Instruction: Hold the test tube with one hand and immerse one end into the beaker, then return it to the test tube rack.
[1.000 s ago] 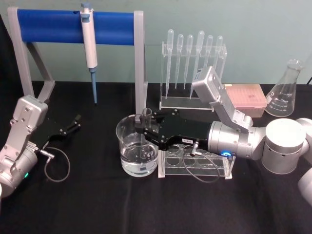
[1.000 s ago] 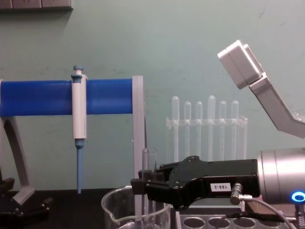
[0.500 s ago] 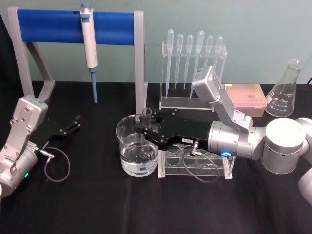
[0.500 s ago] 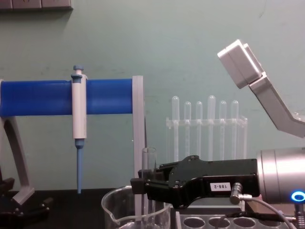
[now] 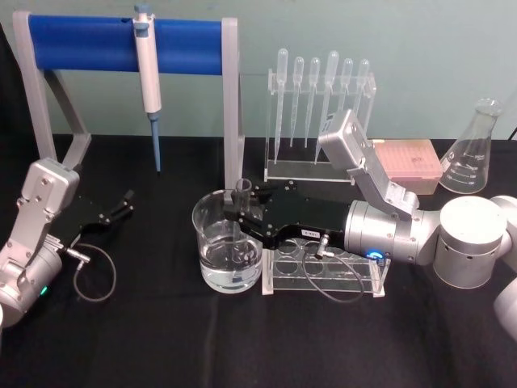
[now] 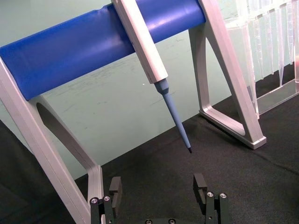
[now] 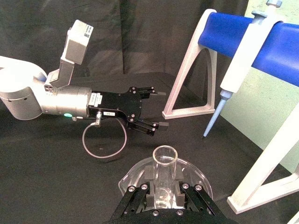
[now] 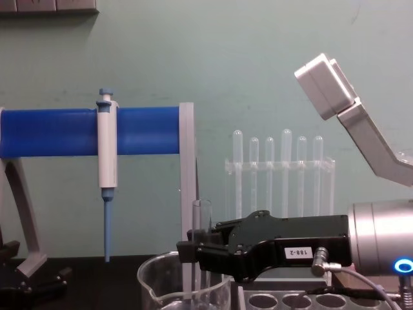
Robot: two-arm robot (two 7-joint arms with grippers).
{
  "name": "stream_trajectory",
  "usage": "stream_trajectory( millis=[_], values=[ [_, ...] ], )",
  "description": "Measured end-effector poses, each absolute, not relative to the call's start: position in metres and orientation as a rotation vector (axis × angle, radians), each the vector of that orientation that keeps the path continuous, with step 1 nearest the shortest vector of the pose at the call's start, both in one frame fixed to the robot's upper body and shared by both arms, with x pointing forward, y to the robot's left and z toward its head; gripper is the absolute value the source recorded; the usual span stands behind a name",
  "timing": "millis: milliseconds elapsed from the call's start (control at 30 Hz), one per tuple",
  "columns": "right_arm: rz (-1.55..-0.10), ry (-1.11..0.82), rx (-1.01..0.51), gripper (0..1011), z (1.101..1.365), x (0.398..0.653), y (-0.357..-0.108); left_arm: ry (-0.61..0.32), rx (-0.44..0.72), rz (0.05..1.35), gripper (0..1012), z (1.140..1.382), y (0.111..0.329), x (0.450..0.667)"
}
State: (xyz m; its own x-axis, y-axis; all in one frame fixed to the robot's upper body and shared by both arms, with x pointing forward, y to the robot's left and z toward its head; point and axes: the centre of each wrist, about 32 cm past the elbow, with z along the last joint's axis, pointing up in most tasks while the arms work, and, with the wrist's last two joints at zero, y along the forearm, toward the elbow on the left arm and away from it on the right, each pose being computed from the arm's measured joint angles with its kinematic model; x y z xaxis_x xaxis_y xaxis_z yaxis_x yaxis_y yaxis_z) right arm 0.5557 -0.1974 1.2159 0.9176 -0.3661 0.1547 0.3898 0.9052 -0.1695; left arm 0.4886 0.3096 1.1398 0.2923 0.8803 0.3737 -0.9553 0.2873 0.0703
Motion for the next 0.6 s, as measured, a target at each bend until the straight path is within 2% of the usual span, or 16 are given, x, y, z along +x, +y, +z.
stream_trajectory(
  millis=[600],
  values=[
    [-0.391, -0.121, -0.2, 236, 1.2159, 0.5557, -0.1974, -0.285, 0.305, 1.248, 1000, 1.1398, 0.3097, 0.4886]
  ],
)
